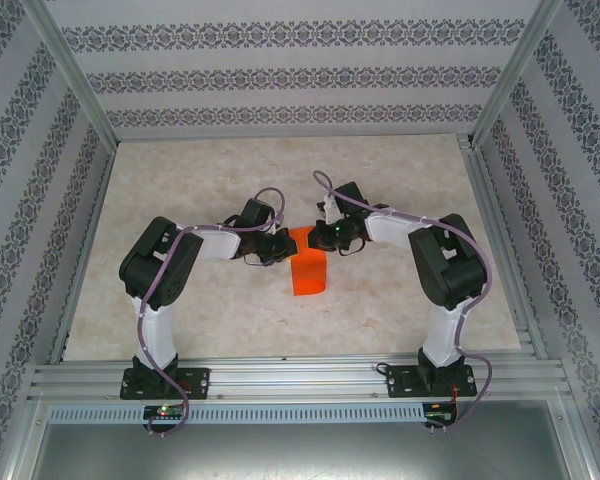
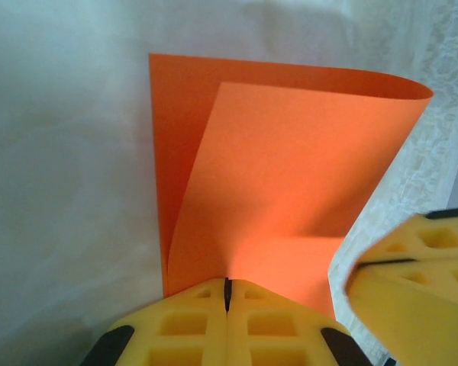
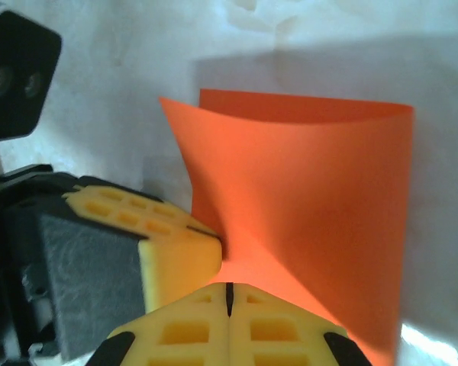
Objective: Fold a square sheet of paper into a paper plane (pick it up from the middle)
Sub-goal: First fold the paper in half at the center of the table.
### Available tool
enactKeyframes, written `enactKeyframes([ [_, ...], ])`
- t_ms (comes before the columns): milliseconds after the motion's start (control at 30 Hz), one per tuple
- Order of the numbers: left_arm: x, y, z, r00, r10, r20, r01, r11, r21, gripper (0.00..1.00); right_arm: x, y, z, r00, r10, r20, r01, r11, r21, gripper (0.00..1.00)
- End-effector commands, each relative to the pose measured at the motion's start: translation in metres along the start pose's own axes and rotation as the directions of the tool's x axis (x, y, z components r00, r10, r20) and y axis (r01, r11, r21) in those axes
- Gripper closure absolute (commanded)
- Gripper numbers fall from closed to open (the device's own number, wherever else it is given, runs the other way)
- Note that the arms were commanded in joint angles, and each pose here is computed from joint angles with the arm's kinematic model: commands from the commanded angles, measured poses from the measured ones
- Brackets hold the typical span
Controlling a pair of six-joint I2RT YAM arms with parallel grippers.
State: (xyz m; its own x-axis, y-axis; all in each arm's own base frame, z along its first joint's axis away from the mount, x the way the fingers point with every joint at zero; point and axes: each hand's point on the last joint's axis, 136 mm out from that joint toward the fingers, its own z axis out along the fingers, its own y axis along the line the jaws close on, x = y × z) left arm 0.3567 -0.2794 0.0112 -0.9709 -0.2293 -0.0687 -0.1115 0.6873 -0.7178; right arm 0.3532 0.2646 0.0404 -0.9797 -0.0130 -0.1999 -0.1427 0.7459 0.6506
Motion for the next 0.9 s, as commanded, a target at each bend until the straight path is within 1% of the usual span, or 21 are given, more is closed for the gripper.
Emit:
enactKeyframes([
  [0, 0.071, 0.132, 0.006, 0.971, -0.215, -0.104, 0.148, 0.884, -0.444, 1.00, -0.002, -0.011, 0.009, 0.999, 0.043, -0.015, -0.043, 0.999, -0.006, 1.00],
  [133, 0.072, 0.135, 0.005, 0.971, -0.218, -0.103, 0.149, 0.879, -0.454, 1.00, 0.003, -0.040, 0.007, 0.996, 0.094, -0.013, -0.093, 0.995, 0.027, 1.00],
  [233, 0.074, 0.137, 0.005, 0.969, -0.224, -0.104, 0.154, 0.876, -0.458, 1.00, 0.005, -0.066, -0.005, 0.991, 0.134, 0.009, -0.135, 0.989, 0.063, 1.00],
  [333, 0.074, 0.137, 0.005, 0.969, -0.222, -0.105, 0.151, 0.876, -0.458, 1.00, 0.000, -0.079, -0.022, 0.986, 0.157, 0.049, -0.161, 0.984, 0.074, 1.00],
  [400, 0.075, 0.137, 0.006, 0.969, -0.222, -0.108, 0.150, 0.878, -0.455, 1.00, -0.007, -0.074, -0.030, 0.987, 0.144, 0.071, -0.149, 0.986, 0.070, 1.00],
  [500, 0.074, 0.135, 0.006, 0.970, -0.219, -0.110, 0.147, 0.880, -0.452, 1.00, -0.015, -0.047, -0.030, 0.992, 0.095, 0.081, -0.098, 0.994, 0.043, 1.00],
  [567, 0.073, 0.135, 0.006, 0.970, -0.218, -0.109, 0.147, 0.881, -0.450, 1.00, -0.017, -0.028, -0.022, 0.995, 0.065, 0.071, -0.067, 0.998, 0.021, 1.00],
  [667, 0.073, 0.135, 0.006, 0.970, -0.218, -0.109, 0.147, 0.880, -0.452, 1.00, -0.018, -0.011, -0.003, 0.998, 0.053, 0.046, -0.052, 0.998, -0.020, 1.00],
  [767, 0.074, 0.136, 0.006, 0.970, -0.218, -0.112, 0.146, 0.880, -0.453, 1.00, -0.023, -0.007, 0.012, 0.998, 0.061, 0.035, -0.060, 0.998, -0.036, 1.00],
  [867, 0.075, 0.137, 0.006, 0.969, -0.219, -0.114, 0.145, 0.878, -0.455, 1.00, -0.029, -0.018, 0.016, 0.995, 0.086, 0.043, -0.085, 0.996, -0.016, 1.00],
])
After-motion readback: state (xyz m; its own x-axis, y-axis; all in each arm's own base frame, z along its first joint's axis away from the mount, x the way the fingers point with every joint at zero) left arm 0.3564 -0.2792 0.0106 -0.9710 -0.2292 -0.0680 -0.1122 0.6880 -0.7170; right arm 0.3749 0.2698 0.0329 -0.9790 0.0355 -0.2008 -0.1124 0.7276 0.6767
